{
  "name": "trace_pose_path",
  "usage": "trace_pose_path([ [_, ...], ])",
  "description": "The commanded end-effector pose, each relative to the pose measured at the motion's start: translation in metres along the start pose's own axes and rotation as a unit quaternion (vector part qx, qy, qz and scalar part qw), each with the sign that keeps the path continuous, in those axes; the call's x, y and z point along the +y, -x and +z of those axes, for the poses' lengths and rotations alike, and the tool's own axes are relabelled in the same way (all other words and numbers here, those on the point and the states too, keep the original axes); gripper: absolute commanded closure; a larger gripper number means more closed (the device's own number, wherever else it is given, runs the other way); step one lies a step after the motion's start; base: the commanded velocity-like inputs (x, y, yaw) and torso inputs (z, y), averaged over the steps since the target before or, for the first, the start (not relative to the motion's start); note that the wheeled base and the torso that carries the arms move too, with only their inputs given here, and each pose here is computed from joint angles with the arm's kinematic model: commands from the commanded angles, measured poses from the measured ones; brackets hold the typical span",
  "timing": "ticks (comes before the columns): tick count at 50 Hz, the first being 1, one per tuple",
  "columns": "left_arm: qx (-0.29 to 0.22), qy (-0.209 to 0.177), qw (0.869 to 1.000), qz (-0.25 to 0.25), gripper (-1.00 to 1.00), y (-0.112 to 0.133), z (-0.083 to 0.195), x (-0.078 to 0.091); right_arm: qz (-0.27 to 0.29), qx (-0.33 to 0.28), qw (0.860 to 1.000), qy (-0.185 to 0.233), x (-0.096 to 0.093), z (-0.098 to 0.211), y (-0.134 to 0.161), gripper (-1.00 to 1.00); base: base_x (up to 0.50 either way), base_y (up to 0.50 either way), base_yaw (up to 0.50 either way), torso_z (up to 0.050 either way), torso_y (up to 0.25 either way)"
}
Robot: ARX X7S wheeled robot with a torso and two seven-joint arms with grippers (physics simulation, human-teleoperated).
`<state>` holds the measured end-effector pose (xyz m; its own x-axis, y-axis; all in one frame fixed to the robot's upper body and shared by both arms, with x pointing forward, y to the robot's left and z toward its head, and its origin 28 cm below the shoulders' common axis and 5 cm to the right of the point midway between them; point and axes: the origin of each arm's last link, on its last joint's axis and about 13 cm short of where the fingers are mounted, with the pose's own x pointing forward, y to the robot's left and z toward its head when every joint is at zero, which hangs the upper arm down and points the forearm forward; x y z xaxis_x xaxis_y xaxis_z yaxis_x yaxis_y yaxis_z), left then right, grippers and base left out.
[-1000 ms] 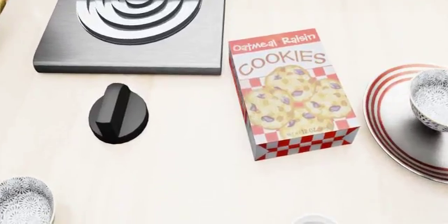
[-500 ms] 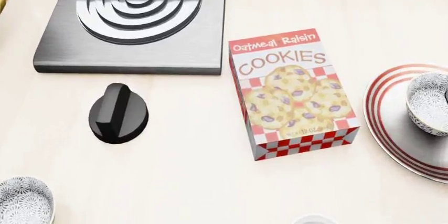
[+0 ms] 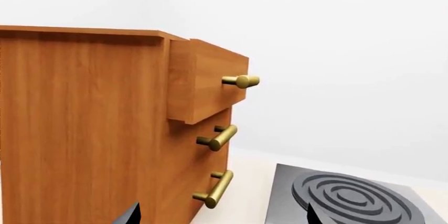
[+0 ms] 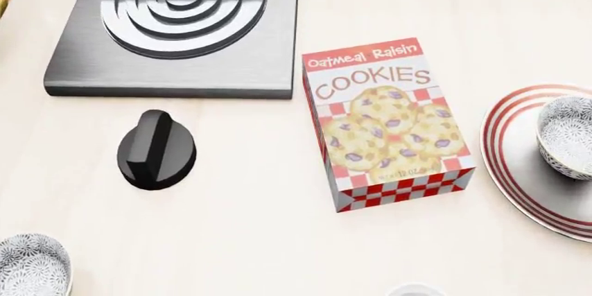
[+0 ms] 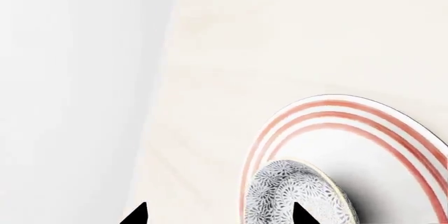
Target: Pick the akita bowl from table center and place it on the plate.
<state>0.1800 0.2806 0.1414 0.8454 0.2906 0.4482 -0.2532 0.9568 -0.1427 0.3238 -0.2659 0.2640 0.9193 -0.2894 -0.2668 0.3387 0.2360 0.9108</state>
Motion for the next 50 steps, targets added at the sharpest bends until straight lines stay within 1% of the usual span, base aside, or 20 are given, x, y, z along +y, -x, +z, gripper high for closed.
trace_pose_path([
  [1, -0.001, 0.001, 1.0, 0.001, -1.0, 0.0, 0.001, 0.001, 0.098, -0.049, 0.994, 0.026, 0.014, -0.004, 0.038, -1.0, 0.0, 0.0, 0.0, 0.0, 0.0],
  [4, -0.001, 0.001, 1.0, 0.001, -1.0, 0.0, 0.001, 0.0, 0.117, -0.056, 0.991, 0.041, 0.016, -0.006, 0.048, -1.0, 0.0, 0.0, 0.0, 0.0, 0.0],
  [7, -0.001, 0.001, 1.0, 0.0, -1.0, 0.0, 0.001, -0.001, 0.15, -0.076, 0.983, 0.066, 0.02, -0.008, 0.063, -1.0, 0.0, 0.0, 0.0, 0.0, 0.0],
  [8, -0.001, 0.001, 1.0, 0.0, -1.0, -0.001, 0.001, -0.001, 0.15, -0.076, 0.983, 0.066, 0.02, -0.008, 0.063, -1.0, 0.0, 0.0, 0.0, 0.0, 0.0],
  [10, -0.001, 0.0, 1.0, -0.001, -1.0, -0.001, 0.001, -0.001, 0.167, -0.087, 0.978, 0.085, 0.021, -0.009, 0.071, -1.0, 0.0, 0.0, 0.0, 0.0, 0.0],
  [13, -0.001, 0.0, 1.0, -0.001, -1.0, -0.001, 0.001, -0.001, 0.182, -0.084, 0.976, 0.084, 0.024, -0.01, 0.08, -1.0, 0.0, 0.0, 0.0, 0.0, 0.0],
  [32, -0.002, 0.001, 1.0, -0.001, -1.0, -0.001, 0.002, -0.001, 0.252, -0.087, 0.955, 0.132, 0.032, -0.023, 0.116, -1.0, 0.0, 0.0, 0.0, 0.0, 0.0],
  [35, -0.004, 0.002, 1.0, -0.001, -1.0, -0.001, 0.002, -0.001, 0.266, -0.094, 0.949, 0.143, 0.033, -0.024, 0.123, -1.0, 0.0, 0.0, 0.0, 0.0, 0.0],
  [50, -0.004, 0.001, 1.0, -0.003, -1.0, 0.0, 0.002, -0.001, 0.282, -0.098, 0.942, 0.154, 0.032, -0.021, 0.137, -1.0, 0.0, 0.0, 0.0, 0.0, 0.0],
])
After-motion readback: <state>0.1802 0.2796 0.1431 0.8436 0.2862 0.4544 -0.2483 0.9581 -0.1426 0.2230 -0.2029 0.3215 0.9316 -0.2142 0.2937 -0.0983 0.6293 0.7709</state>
